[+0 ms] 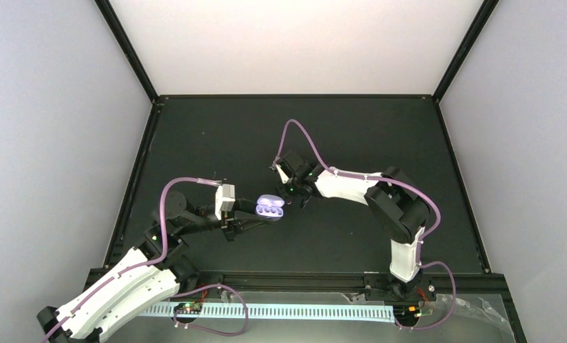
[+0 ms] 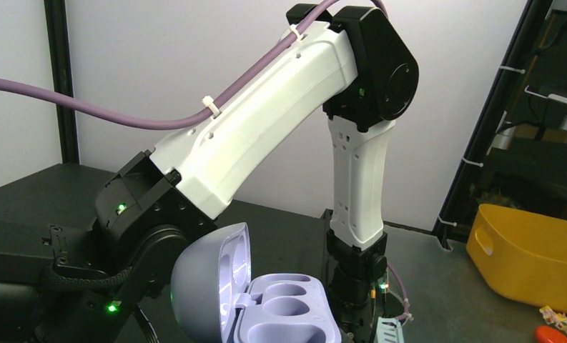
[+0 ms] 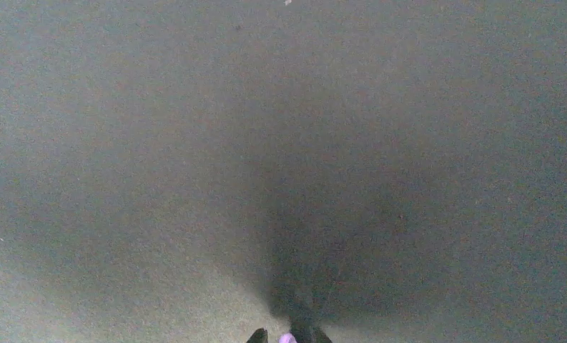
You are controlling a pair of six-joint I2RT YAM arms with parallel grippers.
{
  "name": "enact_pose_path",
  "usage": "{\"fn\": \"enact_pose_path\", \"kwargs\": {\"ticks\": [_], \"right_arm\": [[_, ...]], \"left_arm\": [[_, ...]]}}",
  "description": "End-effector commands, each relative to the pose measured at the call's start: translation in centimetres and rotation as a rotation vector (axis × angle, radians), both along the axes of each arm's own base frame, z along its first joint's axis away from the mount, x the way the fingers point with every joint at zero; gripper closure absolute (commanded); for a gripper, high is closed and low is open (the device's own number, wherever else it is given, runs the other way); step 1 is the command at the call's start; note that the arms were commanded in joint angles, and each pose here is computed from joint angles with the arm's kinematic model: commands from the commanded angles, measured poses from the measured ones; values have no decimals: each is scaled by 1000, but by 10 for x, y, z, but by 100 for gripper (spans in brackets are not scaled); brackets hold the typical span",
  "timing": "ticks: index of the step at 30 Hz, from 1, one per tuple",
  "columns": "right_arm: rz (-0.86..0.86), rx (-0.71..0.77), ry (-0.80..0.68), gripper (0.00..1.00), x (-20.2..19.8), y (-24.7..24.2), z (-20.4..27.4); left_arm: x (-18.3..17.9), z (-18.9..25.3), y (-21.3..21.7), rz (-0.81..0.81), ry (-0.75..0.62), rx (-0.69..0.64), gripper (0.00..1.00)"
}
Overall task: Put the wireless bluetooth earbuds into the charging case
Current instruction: Pick up the earbud from the center of the board.
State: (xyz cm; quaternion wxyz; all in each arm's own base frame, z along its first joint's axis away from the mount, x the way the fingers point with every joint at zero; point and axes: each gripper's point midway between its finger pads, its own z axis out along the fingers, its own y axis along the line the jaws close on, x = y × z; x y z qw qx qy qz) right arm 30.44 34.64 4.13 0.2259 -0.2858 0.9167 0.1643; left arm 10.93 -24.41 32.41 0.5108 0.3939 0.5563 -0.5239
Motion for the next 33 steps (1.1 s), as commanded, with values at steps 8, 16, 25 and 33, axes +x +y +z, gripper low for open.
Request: {"fn": "enact_pose_path", "kwargs": {"ticks": [8,16,25,33], "right_arm": [[-16,-9,-16,88,-6,-14,8],[-24,-5,-26,92,-7,-17,14],[-45,-5,-28,94,-10,-24,13],[-54,5,-13,95,-18,-30,12]], "left_arm": [[-3,4,0,-13,-12,-12,98],[-4,5,0,-13,-14,-13,98],[-4,5,0,-13,-14,-14,98],[-4,5,1,-12,-16,-15,99]]}}
